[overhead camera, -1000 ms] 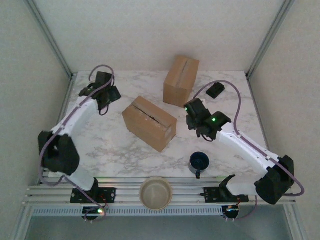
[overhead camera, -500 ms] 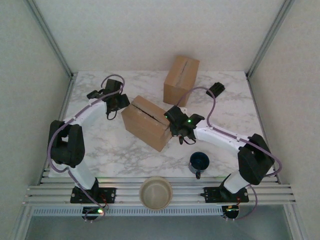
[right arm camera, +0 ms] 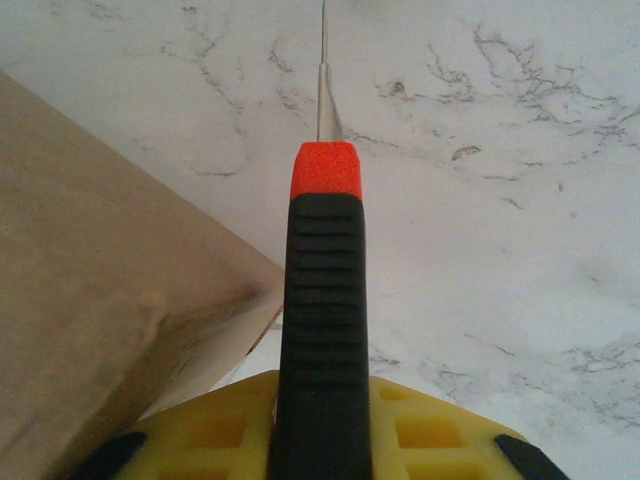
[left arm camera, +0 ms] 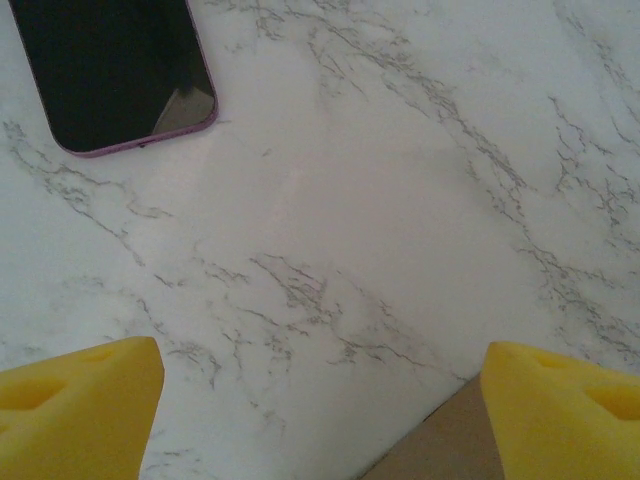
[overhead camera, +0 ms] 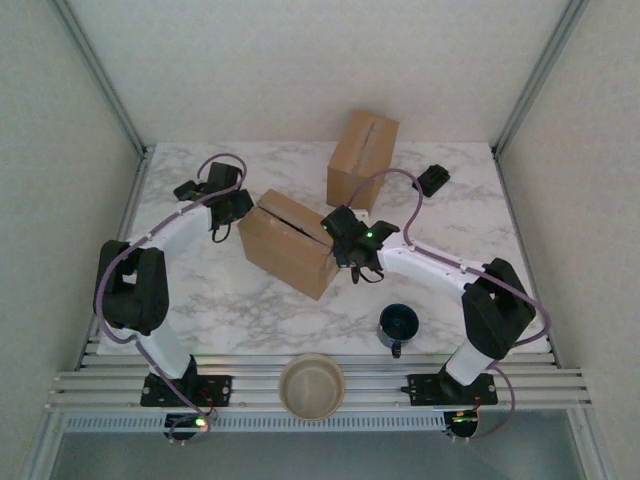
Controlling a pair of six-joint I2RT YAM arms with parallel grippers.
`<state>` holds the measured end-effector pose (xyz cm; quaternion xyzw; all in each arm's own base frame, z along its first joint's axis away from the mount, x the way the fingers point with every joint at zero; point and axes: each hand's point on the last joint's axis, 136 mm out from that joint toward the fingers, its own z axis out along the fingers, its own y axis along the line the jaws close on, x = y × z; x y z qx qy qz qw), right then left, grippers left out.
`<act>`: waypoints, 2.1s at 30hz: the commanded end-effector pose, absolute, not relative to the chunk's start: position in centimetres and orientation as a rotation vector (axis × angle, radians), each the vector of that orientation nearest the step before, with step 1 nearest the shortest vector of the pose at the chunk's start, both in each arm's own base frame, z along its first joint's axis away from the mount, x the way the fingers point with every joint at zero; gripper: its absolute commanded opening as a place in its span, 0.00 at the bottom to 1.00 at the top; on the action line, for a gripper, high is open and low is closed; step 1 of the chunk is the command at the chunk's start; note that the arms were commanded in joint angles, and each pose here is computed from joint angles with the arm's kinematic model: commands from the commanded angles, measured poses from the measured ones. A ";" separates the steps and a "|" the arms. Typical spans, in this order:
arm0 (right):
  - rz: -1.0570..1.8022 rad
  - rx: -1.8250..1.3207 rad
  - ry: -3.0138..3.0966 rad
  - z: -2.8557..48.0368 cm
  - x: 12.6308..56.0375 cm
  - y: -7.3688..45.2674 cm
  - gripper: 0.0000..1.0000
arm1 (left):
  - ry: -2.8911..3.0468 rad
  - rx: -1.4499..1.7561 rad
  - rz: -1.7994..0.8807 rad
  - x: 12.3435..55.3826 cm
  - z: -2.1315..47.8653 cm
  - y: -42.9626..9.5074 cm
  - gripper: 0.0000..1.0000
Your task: Unpack the express box
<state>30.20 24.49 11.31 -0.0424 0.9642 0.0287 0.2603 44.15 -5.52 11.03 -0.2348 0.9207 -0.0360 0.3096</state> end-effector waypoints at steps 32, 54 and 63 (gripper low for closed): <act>0.178 -0.100 2.517 14.5 34.5 25.7 0.00 | 2.371 -0.638 -0.064 46.9 13.7 -5.4 0.95; 0.204 0.034 2.513 14.9 32.2 18.2 0.00 | 2.121 -0.406 -0.371 44.3 24.8 -10.3 1.00; 0.222 0.046 2.516 14.7 31.4 17.7 0.00 | 2.165 -0.412 -0.375 45.0 21.0 -11.2 1.00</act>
